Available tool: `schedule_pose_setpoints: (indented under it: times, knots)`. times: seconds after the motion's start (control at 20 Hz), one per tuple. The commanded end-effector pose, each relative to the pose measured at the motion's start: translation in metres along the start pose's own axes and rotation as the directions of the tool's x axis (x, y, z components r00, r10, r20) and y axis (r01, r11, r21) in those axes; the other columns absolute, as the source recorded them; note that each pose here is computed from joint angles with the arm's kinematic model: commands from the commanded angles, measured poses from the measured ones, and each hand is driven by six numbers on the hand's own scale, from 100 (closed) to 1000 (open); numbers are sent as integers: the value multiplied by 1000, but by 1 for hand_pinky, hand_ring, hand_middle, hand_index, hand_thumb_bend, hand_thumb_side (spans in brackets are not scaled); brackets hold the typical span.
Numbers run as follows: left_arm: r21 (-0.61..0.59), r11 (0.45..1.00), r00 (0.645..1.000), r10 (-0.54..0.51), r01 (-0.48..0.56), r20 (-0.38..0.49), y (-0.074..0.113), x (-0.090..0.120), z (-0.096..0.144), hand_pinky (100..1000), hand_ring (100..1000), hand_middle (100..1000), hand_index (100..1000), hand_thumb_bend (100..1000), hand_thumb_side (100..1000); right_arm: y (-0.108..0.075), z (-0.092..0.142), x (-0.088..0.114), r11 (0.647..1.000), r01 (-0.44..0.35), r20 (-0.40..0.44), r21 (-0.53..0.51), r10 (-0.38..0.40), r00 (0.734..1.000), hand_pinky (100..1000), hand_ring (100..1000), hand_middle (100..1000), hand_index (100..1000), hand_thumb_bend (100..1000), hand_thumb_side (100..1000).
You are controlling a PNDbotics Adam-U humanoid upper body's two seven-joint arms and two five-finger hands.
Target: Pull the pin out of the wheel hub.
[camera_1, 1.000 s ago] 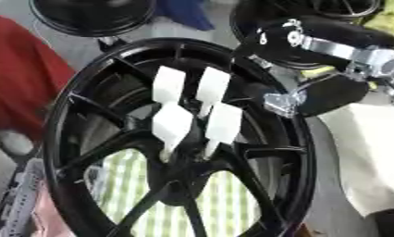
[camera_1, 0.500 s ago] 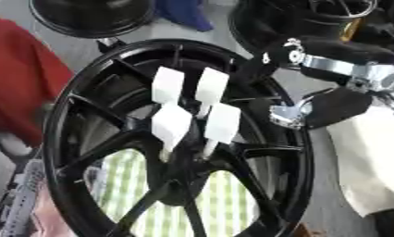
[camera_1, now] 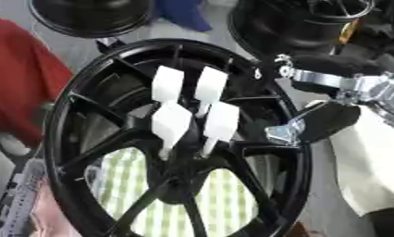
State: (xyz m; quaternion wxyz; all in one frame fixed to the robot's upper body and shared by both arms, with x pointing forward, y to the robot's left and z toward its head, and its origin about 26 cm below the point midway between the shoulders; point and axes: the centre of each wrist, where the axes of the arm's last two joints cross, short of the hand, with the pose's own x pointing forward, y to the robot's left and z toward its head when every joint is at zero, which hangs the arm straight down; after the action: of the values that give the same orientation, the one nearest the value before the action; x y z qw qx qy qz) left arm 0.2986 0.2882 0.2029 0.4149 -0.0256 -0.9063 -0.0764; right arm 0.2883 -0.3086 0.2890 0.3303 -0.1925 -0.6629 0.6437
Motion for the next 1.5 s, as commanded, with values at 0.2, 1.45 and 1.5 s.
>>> schedule_pose_setpoints:
  times: [0.2, 1.45, 1.5]
  knots:
    - [-18, 1000, 1000, -10, 11, 19, 2, 8, -3, 945, 706, 665, 814, 100, 723, -6, 1, 4, 998, -63, -69, -21, 61, 996, 799, 815, 756, 894, 302, 535]
    - [-15, 1000, 1000, -16, 16, 23, 1, 10, -5, 947, 706, 664, 813, 100, 725, 9, -11, 8, 1000, 22, -91, -6, -22, 996, 774, 787, 720, 850, 289, 560]
    - [-15, 1000, 1000, -16, 16, 24, 1, 10, -5, 947, 706, 664, 812, 100, 725, 9, -12, 8, 1000, 20, -97, -9, -21, 995, 776, 786, 719, 851, 293, 557]
